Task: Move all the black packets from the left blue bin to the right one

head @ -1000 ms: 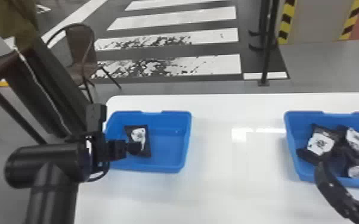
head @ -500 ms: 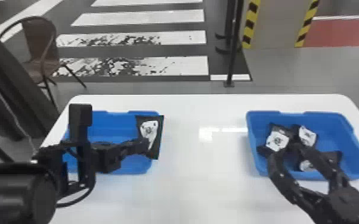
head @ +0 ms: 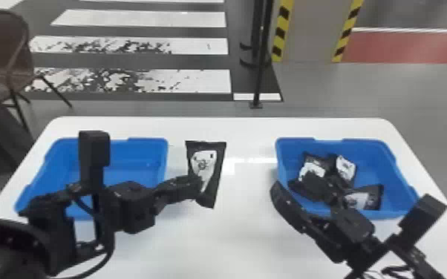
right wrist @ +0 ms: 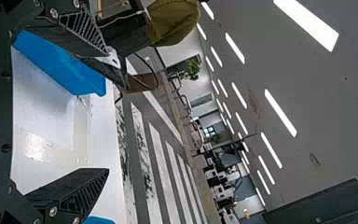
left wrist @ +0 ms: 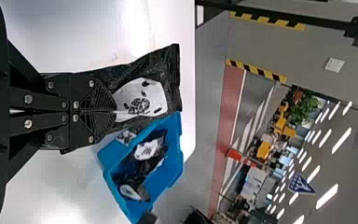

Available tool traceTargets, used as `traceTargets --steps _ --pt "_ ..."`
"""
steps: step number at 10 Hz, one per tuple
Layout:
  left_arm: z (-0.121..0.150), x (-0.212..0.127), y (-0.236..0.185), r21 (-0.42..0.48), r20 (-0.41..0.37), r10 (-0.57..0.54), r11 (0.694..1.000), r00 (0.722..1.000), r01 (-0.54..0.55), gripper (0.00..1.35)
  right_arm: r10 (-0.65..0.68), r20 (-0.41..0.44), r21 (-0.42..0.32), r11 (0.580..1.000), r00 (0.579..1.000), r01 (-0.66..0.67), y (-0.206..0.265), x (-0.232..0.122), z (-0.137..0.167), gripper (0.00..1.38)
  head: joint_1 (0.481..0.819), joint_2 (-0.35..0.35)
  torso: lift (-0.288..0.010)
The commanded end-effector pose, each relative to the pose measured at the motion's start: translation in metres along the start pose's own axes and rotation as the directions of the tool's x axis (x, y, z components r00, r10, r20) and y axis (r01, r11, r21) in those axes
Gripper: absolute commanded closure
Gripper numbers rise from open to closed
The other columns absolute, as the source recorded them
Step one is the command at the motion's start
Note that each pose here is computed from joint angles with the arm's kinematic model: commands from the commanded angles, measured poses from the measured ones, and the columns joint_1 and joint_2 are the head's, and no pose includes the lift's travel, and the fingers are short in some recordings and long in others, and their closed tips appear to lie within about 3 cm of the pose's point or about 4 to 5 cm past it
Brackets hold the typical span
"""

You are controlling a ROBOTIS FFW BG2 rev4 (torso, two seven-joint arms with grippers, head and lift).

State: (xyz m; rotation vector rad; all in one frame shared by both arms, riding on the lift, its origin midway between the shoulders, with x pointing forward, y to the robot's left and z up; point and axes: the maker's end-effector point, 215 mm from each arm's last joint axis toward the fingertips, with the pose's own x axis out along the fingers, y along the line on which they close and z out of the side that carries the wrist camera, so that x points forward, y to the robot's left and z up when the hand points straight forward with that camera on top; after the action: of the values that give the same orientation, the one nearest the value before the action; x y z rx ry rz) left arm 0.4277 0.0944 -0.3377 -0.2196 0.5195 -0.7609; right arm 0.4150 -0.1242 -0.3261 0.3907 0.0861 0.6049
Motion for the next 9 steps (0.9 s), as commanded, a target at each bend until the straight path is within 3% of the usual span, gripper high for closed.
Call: traceTargets --steps 1,4,7,8,9 --pt "0.001 0.009 -0.028 0.001 0.003 -0.066 0.998 0.998 0.066 1.21 0.027 -0.001 0.045 0.999 1.0 -0.027 -0.006 0.019 -0.001 0.14 0.695 -0.034 -0.14" --pt "-0.003 0.022 -0.065 0.001 -0.011 -0.156 0.988 0.988 0.156 1.21 0.072 0.036 0.096 0.993 0.997 -0.076 -0.007 0.047 0.013 0.14 0.695 -0.082 -0.14" --pt "-0.002 0.028 -0.086 0.004 -0.017 -0.208 0.978 0.978 0.209 1.21 0.115 0.016 0.158 0.981 0.993 -0.116 0.007 0.06 0.002 0.14 0.695 -0.097 -0.14" --pt "-0.002 0.03 -0.09 0.005 -0.017 -0.219 0.976 0.976 0.219 1.21 0.118 0.008 0.164 0.979 0.993 -0.118 0.008 0.061 0.0 0.23 0.695 -0.095 -0.14" --pt "-0.002 0.03 -0.092 0.003 -0.017 -0.222 0.975 0.975 0.223 1.21 0.114 0.004 0.182 0.977 0.993 -0.113 0.005 0.061 -0.004 0.72 0.695 -0.096 -0.14"
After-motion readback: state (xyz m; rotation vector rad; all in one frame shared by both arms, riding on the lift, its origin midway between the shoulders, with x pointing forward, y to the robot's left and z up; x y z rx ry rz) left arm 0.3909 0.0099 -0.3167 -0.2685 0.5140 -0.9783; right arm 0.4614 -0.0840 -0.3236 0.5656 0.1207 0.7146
